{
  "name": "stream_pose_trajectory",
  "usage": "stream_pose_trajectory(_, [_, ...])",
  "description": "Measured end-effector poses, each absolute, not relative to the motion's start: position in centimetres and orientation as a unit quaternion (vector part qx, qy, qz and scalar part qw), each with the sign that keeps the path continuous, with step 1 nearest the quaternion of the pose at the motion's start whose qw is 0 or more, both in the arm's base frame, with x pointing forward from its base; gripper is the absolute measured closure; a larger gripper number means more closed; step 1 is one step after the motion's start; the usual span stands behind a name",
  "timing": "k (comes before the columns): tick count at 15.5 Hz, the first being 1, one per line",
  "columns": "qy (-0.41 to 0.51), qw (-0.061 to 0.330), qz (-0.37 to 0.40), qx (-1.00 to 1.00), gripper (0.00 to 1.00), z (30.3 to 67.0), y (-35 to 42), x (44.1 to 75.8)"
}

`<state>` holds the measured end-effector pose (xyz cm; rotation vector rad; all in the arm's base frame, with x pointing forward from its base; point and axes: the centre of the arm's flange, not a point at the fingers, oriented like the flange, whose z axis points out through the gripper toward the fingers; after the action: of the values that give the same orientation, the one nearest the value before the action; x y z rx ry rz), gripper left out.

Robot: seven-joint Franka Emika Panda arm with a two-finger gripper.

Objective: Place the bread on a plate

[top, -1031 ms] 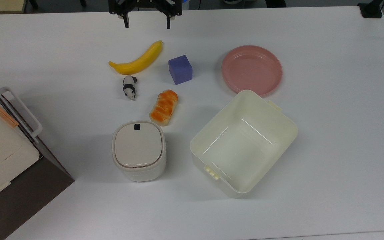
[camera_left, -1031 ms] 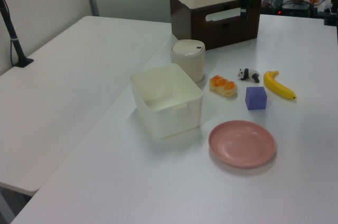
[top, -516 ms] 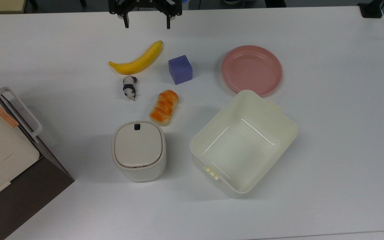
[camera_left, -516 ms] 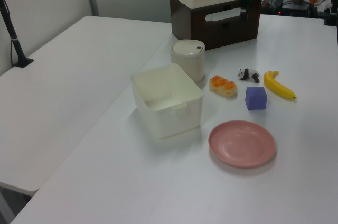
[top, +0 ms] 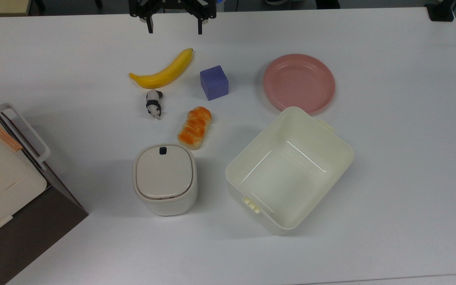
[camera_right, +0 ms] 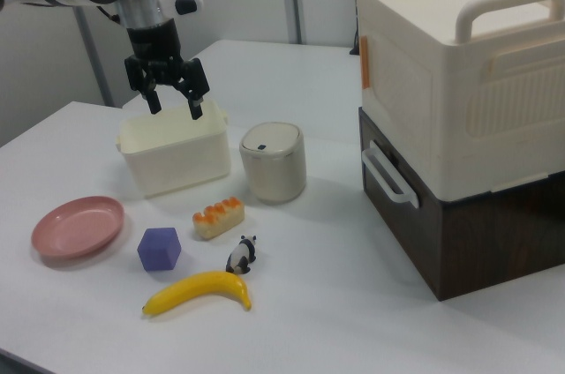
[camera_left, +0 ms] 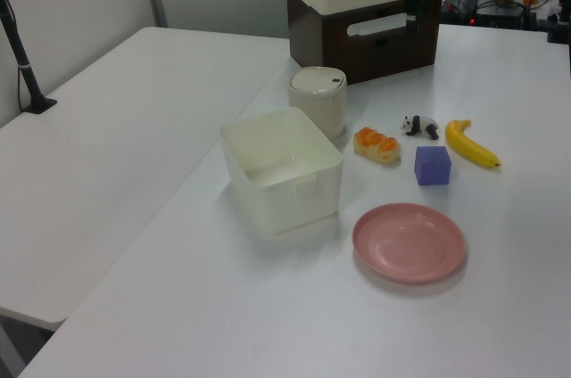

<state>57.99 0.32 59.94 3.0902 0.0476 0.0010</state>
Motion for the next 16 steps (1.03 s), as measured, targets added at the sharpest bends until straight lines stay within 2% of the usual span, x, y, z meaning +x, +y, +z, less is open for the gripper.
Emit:
stream_pose_trajectory(8, [-0.027, 0.025, -0.002, 0.999, 0.0, 59.5, 0.3, 58.2])
stream_pose_trajectory(16, [-0.051, 0.025, -0.001, 0.998, 0.0, 54.3, -0.6, 60.6])
